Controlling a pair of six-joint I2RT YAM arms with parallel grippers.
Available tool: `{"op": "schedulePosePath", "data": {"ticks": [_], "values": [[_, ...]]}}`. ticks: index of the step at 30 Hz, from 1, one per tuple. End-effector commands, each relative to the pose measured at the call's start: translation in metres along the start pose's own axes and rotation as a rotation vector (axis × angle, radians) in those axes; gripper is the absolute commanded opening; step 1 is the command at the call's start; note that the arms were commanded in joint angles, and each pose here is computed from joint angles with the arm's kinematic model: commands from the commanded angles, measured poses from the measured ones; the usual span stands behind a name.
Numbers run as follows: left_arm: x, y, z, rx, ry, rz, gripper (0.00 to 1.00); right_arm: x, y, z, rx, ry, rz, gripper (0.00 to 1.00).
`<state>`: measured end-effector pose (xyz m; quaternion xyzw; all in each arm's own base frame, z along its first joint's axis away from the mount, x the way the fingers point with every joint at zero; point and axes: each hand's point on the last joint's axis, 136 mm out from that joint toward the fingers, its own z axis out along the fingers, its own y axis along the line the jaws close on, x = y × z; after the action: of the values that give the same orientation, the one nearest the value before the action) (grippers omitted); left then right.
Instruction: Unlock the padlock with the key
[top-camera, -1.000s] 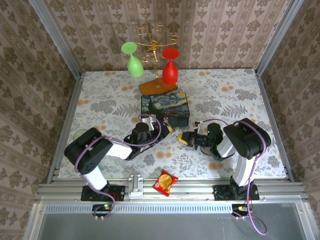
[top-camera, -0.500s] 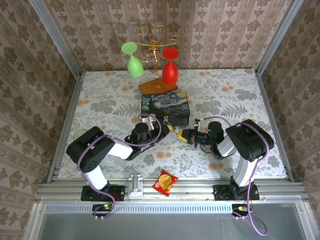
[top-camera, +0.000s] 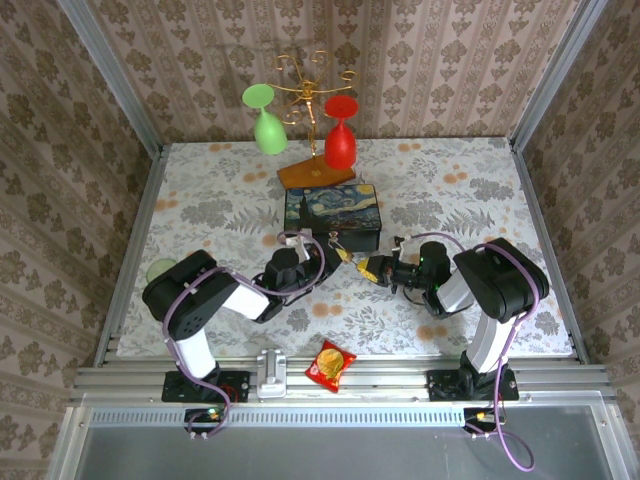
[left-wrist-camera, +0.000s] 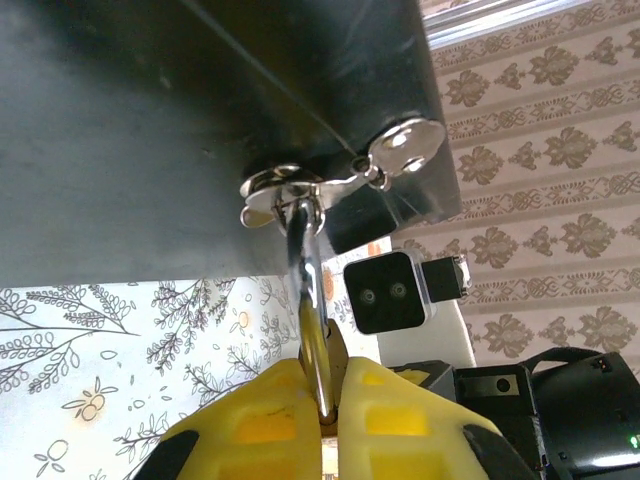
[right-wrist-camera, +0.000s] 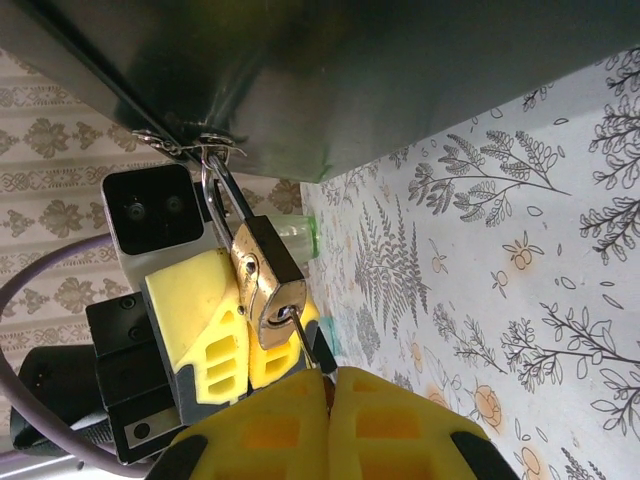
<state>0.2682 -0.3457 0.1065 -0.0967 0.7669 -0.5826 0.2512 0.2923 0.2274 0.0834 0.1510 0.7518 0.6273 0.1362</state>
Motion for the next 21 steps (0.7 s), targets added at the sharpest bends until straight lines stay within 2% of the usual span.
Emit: {"op": "schedulePosePath", "data": {"ticks": [1, 16, 21], "values": [[0.019, -0.032, 0.003, 0.127, 0.058, 0.009, 0.0, -0.008, 0.014, 0.004, -0.039, -0.005, -0.037, 0.0], [0.016, -0.02, 0.001, 0.1, 0.053, 0.008, 0.0, -0.008, 0.028, -0.004, -0.071, -0.001, -0.071, 0.0], [0.013, -0.026, 0.006, 0.118, 0.053, -0.006, 0.0, -0.008, 0.017, -0.001, -0.049, 0.004, -0.056, 0.0]]}}
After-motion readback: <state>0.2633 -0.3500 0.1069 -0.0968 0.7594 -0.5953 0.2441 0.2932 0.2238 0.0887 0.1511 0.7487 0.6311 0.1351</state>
